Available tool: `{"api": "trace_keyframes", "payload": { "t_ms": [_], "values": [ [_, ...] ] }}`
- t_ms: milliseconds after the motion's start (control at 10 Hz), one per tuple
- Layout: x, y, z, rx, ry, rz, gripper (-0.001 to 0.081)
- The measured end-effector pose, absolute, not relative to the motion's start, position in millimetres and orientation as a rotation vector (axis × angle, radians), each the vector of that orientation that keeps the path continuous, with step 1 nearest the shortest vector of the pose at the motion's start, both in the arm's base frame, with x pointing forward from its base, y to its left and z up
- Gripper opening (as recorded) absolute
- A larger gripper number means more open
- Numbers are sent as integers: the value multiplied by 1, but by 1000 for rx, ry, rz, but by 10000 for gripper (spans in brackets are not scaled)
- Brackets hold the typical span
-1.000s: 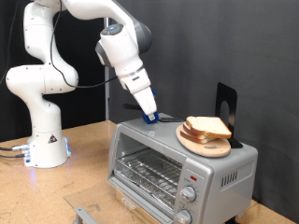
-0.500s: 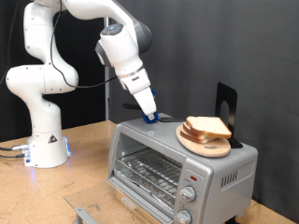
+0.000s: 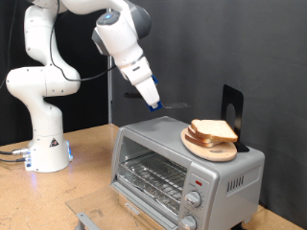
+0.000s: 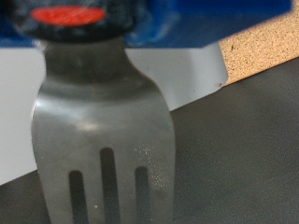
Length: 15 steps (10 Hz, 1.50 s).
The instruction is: Make a piece of toast with the oven
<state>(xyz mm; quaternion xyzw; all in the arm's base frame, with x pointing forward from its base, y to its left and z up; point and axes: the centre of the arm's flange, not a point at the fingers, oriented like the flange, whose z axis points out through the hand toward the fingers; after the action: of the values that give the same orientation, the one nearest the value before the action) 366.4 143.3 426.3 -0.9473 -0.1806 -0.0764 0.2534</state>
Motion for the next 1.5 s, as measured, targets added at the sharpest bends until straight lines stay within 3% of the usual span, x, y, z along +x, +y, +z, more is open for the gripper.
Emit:
{"api": "trace_keyframes", "payload": {
  "t_ms": [300,600,1500],
  "values": [
    [372,136,425,-2541,-376,-319,489],
    [370,96,426,-2513,-198,-444,489],
    [353,-45,421,-2553,77,-481,489]
  ]
}}
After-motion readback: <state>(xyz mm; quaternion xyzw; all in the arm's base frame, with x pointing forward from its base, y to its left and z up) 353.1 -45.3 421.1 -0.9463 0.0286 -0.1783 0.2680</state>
